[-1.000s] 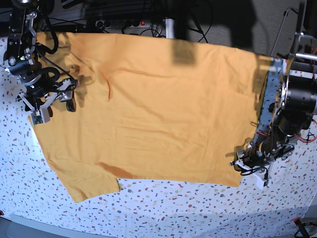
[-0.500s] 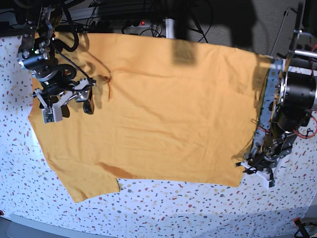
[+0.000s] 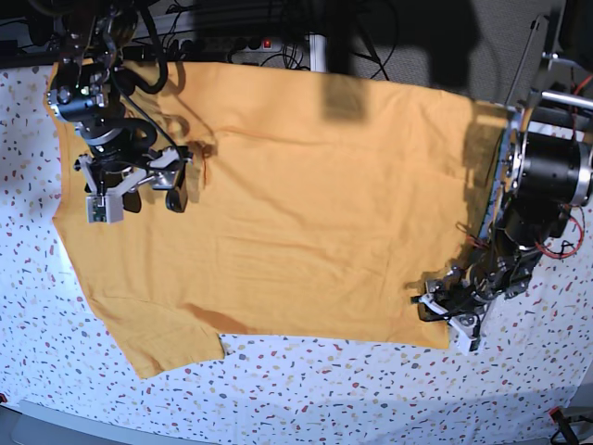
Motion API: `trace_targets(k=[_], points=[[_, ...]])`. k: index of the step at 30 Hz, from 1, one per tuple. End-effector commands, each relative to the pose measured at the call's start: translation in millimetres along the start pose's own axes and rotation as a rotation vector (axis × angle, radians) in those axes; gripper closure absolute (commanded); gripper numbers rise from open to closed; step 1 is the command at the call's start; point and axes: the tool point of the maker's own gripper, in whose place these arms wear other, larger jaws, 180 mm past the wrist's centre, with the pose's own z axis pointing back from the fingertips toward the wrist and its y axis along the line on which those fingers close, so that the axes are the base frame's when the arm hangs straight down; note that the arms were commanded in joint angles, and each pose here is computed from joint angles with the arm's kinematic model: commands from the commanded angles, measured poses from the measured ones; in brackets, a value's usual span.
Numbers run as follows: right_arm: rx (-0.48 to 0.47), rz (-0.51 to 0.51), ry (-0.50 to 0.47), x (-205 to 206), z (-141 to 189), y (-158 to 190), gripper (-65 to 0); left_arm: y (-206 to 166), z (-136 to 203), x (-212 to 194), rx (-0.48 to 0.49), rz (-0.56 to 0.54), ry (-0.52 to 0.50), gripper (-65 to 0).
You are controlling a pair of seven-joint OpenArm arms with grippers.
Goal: Fold the T-shirt properly
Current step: 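Move the left gripper to the shirt's side edge near the hem and grasp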
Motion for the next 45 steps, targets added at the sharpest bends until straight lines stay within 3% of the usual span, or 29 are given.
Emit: trace_targets(k=[1,7,12,15,17,19,21,23,32,38,45], points=[[0.011,0.016,-0.052,15.7,1.9,1.7,-42.6,-9.3,1.0,47.2,-0.018,-0.014,-0.097,-21.5],[0.011,0.016,-0.054,16.8,1.5,1.7,-42.6,-10.2,1.5,54.3,-0.02,-0.018,-0.12,-21.5],[0.011,0.017,-0.058,18.2,1.2,1.6,-42.6,-4.9,1.4,48.9,0.008,-0.109,-0.118,-21.5],[0.011,0.017,-0.053,17.2,1.3,1.6,-42.6,31.3,8.7,67.4,0.213,-0.134,-0.205,-21.5],[0.01,0.017,-0.035,13.9,1.1,1.6,-42.6,49.0,15.0,70.4,0.282,-0.131,-0.21,-21.5],[0.01,0.018,-0.027,12.4,1.0,1.6,-42.6,47.2,14.0,61.1,0.231,-0.092,-0.158,-21.5],[0.011,0.017,-0.028,12.8,1.0,1.7,-42.6,29.6,10.3,42.6,0.103,-0.021,-0.069,-21.5],[0.011,0.017,-0.034,13.9,1.0,1.7,-42.6,18.7,9.4,29.1,0.035,0.012,-0.006,-21.5],[0.011,0.016,-0.027,12.7,1.0,1.8,-42.6,6.5,7.0,29.4,-0.01,0.005,-0.012,-21.5],[0.011,0.016,-0.025,12.3,1.0,1.7,-42.6,4.6,7.3,40.8,-0.018,0.003,-0.077,-21.3],[0.011,0.017,-0.027,12.6,1.0,1.7,-42.6,8.7,7.2,32.0,-0.006,0.009,-0.096,-10.4]])
